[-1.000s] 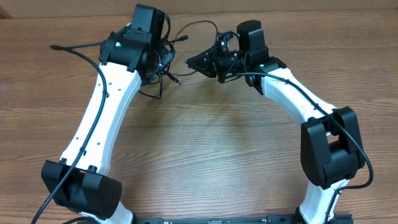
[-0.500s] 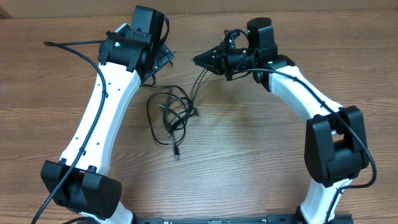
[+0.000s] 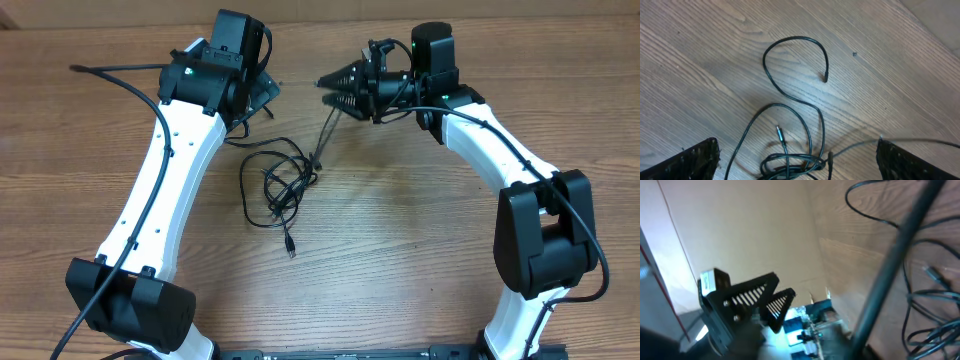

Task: Untangle cables
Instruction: 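Lower the right gripper toward a cable end on the table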

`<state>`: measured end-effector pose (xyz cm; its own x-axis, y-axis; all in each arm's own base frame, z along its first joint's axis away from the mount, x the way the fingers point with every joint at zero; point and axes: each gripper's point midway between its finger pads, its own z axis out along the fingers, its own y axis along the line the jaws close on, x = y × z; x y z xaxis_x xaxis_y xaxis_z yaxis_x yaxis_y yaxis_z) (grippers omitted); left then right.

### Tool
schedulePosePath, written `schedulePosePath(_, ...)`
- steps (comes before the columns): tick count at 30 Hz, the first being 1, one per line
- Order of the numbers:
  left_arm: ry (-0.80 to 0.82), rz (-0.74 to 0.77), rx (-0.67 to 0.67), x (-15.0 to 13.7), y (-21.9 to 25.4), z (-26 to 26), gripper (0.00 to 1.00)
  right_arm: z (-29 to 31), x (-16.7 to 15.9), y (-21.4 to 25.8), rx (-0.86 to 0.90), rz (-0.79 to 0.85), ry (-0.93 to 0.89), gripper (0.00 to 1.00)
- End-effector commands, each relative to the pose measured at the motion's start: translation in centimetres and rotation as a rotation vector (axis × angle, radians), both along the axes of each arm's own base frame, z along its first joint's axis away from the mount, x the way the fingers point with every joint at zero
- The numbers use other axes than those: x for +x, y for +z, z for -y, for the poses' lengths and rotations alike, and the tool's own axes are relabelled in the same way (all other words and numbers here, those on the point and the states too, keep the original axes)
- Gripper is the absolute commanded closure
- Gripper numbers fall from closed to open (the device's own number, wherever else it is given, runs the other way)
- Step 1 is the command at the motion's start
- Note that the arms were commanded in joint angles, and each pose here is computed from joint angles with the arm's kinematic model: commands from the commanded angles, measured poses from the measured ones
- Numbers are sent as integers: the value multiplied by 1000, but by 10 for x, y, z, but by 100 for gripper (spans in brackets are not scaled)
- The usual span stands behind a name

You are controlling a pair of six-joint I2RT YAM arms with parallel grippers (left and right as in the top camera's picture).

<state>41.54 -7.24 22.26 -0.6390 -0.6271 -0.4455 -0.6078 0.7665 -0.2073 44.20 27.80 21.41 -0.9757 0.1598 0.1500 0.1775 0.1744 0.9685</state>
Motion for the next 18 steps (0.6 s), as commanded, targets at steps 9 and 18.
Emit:
schedulePosePath(9, -65, -11, 60, -9, 9, -7, 0, 25, 10, -32, -225, 65, -118, 0)
schedulePosePath(18, -70, -28, 67, -12, 7, -8, 0, 67, -35, -109, -587, -191, -133, 0)
